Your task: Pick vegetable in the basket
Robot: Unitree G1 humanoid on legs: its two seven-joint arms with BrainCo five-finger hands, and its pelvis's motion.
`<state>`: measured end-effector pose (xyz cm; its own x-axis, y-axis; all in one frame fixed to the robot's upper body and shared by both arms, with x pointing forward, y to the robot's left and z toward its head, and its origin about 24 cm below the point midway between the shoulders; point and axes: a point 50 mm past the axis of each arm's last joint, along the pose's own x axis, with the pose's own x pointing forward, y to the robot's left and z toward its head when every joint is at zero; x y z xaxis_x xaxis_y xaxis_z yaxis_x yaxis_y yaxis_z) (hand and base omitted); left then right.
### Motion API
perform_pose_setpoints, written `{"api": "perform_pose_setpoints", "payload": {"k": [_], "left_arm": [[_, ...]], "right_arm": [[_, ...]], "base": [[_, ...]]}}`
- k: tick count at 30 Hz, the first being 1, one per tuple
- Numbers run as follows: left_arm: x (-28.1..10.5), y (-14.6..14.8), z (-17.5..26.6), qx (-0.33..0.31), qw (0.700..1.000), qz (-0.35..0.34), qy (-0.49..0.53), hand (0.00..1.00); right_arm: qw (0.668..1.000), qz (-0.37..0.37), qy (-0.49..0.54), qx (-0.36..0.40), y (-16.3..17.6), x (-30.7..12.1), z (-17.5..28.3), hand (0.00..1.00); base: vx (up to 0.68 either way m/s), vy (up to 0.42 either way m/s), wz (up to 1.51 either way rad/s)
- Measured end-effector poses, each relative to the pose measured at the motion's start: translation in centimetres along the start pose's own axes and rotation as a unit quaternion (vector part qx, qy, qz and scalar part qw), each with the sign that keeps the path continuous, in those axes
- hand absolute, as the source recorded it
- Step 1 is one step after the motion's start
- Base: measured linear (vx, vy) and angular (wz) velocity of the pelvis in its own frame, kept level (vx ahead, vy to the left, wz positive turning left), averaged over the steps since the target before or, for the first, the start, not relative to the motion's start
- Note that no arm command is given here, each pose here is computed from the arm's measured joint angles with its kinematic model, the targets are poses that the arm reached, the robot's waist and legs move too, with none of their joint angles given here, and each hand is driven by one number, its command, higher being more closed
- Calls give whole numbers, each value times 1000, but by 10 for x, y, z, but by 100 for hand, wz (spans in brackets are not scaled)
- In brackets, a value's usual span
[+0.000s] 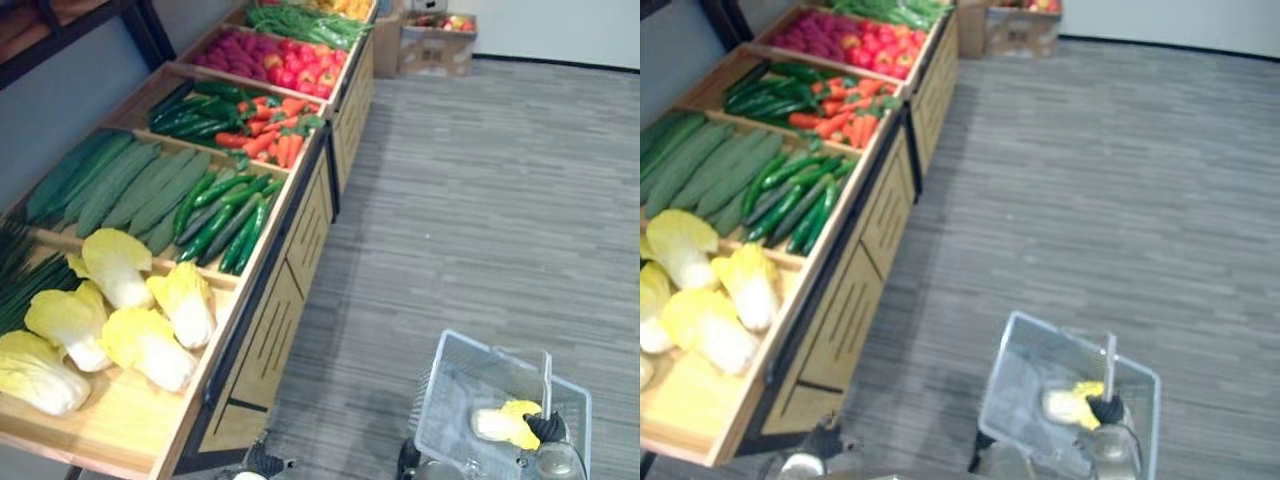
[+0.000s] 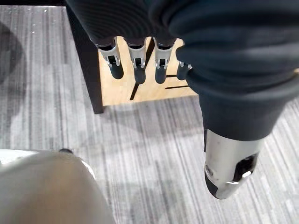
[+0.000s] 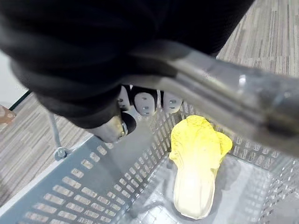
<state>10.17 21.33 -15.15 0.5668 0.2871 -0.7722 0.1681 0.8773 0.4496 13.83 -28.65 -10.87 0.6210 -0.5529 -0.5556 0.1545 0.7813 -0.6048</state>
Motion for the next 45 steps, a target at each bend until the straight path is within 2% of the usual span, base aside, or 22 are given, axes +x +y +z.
{"api": "perform_pose_setpoints", "payload": {"k": [2, 6, 11, 16, 18, 21, 24, 29, 36, 40, 45], "left_arm": [[0, 6, -4, -10, 1000, 21, 11, 0], [-4, 1, -13, -16, 999, 25, 28, 0], [-7, -12, -11, -29, 999, 17, 27, 0], [-6, -4, -12, -41, 998, 35, 30, 0], [-8, -3, -19, -52, 997, 42, 43, 0], [-20, -18, -40, -48, 996, 21, 77, 0], [-22, -10, -48, -29, 996, 27, 82, 0], [-16, 9, -41, 28, 998, 32, 50, 0], [-8, 25, -23, 7, 998, 64, 21, 0], [-9, 13, -25, -6, 998, 48, 31, 0], [-9, 13, -26, -4, 998, 47, 34, 0]], "right_arm": [[999, 0, -34, -17, -2, 5, 17, 100], [996, 13, -74, -53, 2, 10, 39, 100], [995, 4, -78, -64, -4, 11, 37, 100], [995, 8, -83, -62, 1, 7, 39, 100], [994, 13, -93, -60, 6, 6, 44, 100], [992, 30, -100, -68, 11, 4, 44, 100], [993, 37, -93, -64, 15, -1, 35, 100], [991, 19, -129, -41, 14, 4, 62, 100], [990, 14, -135, -32, 14, 5, 66, 100], [993, 14, -118, -18, 17, 8, 69, 100], [997, -8, -75, -3, 6, 7, 46, 100]], "base": [[-58, -43, -98], [-2, 25, -130], [18, 155, -85], [235, 153, -20], [180, 66, -40], [271, 150, -56], [337, 118, 4], [375, 52, 25], [404, -142, 45], [376, -176, 9], [211, -64, 44]]}}
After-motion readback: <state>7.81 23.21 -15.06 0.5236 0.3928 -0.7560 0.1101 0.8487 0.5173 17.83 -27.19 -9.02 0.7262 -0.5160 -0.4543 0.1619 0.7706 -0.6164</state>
